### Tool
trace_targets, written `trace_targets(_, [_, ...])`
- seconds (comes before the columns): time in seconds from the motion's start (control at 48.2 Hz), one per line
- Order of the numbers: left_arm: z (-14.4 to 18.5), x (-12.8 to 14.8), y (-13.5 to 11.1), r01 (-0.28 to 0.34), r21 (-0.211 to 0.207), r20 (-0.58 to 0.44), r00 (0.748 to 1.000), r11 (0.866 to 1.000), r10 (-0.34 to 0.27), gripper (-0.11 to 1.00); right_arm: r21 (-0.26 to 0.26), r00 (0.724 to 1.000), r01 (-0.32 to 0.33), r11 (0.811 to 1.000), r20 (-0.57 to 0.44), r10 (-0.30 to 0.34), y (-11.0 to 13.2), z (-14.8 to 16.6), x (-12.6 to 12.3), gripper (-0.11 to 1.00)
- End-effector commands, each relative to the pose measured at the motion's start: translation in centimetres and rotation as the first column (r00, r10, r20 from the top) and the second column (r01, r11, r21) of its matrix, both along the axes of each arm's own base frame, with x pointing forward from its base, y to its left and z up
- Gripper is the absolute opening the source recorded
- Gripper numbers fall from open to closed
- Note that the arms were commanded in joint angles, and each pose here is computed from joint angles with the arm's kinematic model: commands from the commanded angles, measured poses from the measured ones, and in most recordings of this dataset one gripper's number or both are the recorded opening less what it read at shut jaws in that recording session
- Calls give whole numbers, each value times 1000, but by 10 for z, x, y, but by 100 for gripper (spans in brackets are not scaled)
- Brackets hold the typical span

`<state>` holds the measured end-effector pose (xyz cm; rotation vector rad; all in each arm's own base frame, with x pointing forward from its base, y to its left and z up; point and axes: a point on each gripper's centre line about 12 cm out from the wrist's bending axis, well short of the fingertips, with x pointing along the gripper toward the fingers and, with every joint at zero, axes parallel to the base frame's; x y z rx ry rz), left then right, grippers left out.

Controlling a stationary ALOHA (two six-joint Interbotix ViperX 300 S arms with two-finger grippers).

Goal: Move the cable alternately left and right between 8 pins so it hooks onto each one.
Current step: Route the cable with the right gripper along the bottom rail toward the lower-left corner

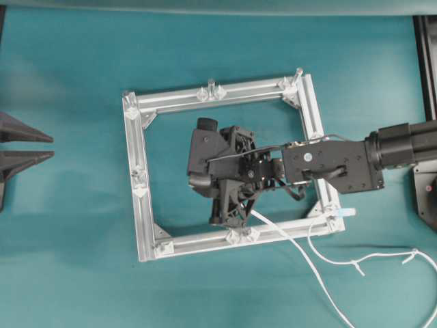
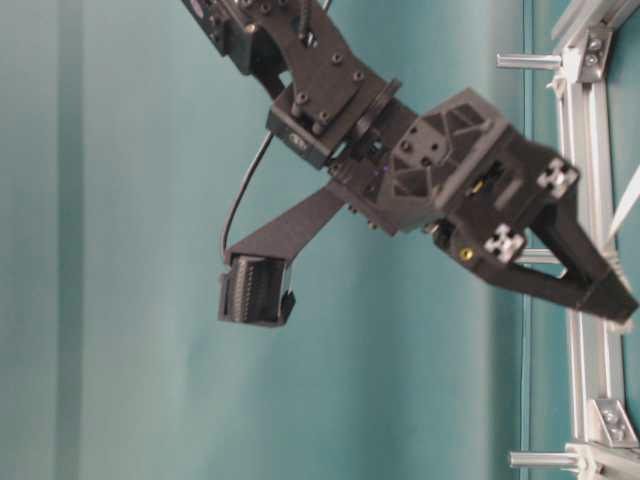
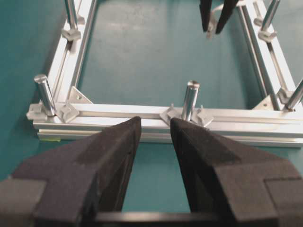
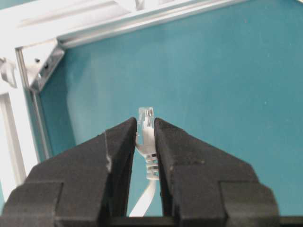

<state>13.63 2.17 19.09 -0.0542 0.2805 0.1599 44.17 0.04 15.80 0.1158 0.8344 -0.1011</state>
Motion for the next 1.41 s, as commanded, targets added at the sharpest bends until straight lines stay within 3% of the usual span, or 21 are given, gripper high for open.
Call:
trace_targets(0.0, [4,1,0,0,3,12,1000,1000,0,44,7,999,-1,1000,42,0,3,15,6,16])
trace_targets(0.249, [6,1,0,2,5,12,1000,1000,-2,44,94,998,23,995,54,-28,30,12,10,16])
trace_targets(0.394, [6,1,0,1,3,10,1000,1000,-1,44,130,999,-4,992,49,-3,60,7,16,16])
trace_targets(0.56, [6,1,0,2,2,11,1000,1000,-2,44,136,997,-64,989,57,57,94,9,22,16])
trace_targets(0.933, [6,1,0,2,5,10,1000,1000,-2,44,138,992,-118,983,58,111,125,16,22,16])
trace_targets(1.389, [6,1,0,2,5,12,1000,1000,-2,44,216,996,-89,972,36,83,161,8,31,16])
